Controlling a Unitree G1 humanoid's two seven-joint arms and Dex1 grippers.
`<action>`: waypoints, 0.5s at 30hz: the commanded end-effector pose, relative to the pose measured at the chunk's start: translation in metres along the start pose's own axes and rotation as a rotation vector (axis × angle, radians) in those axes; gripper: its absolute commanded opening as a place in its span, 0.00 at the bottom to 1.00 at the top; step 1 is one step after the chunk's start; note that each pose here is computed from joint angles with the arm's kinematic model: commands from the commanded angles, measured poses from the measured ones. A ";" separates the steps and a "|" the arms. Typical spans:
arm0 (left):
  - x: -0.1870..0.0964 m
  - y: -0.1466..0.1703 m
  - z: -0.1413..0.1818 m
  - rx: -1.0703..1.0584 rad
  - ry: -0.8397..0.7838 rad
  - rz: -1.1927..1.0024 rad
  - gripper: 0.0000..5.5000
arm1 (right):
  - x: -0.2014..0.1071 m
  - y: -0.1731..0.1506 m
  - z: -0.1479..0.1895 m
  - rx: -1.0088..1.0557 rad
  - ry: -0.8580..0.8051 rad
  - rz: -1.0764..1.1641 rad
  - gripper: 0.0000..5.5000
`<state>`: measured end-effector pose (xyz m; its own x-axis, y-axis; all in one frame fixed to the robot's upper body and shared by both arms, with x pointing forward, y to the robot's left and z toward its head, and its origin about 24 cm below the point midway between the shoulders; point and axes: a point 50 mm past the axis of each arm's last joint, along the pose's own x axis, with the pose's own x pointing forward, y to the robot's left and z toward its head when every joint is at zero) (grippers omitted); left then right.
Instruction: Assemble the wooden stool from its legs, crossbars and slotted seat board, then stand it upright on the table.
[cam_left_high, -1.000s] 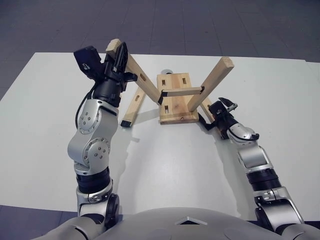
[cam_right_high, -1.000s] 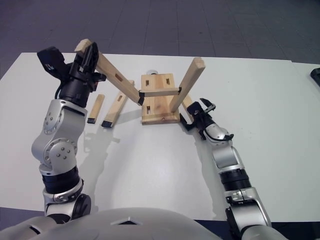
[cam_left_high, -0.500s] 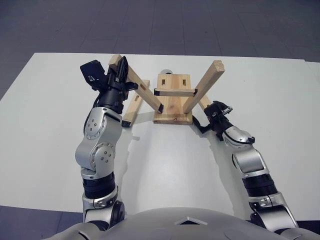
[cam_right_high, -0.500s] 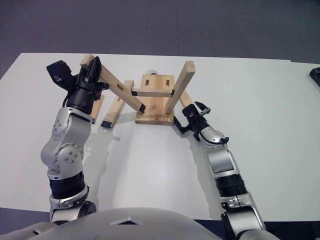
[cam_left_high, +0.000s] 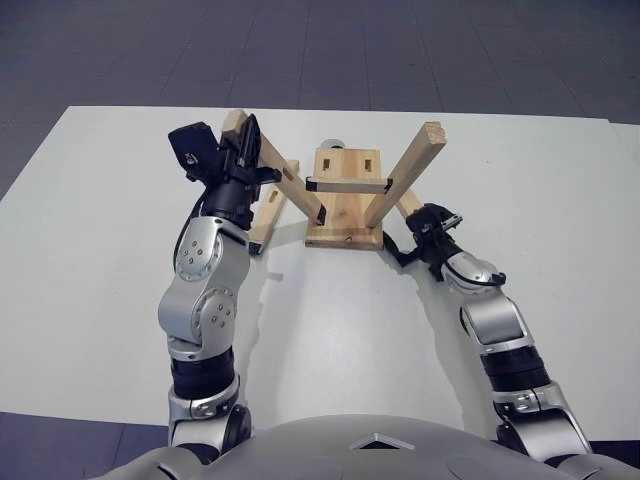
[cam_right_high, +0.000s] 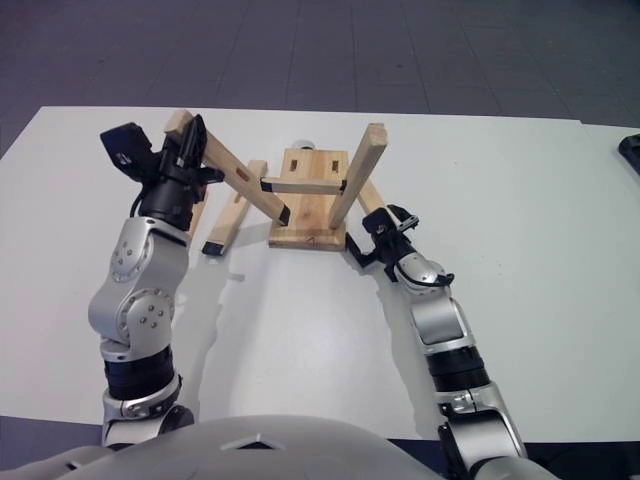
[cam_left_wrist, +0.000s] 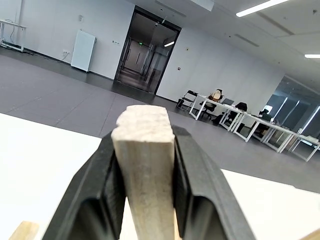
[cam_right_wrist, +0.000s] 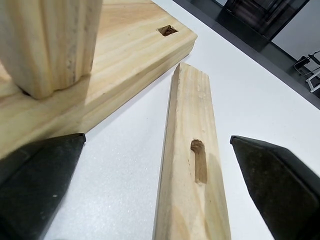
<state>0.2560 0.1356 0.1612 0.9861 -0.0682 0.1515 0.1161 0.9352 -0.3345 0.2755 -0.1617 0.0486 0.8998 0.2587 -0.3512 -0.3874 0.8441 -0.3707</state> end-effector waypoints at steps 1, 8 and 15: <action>-0.012 0.009 -0.020 0.034 0.229 0.111 0.19 | -0.002 -0.003 0.005 0.030 -0.016 -0.047 0.98; -0.003 0.000 -0.025 0.062 0.373 0.116 0.19 | 0.002 0.002 0.010 0.056 -0.034 -0.076 0.98; 0.006 -0.003 -0.033 0.121 0.470 0.089 0.19 | 0.004 -0.008 0.020 0.079 -0.075 -0.152 0.98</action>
<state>0.2646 0.1218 0.1834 0.9943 -0.1066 -0.0077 0.0998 0.9512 -0.2919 0.2784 -0.1551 0.0540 0.9410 0.1862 -0.2825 -0.2797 0.8979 -0.3399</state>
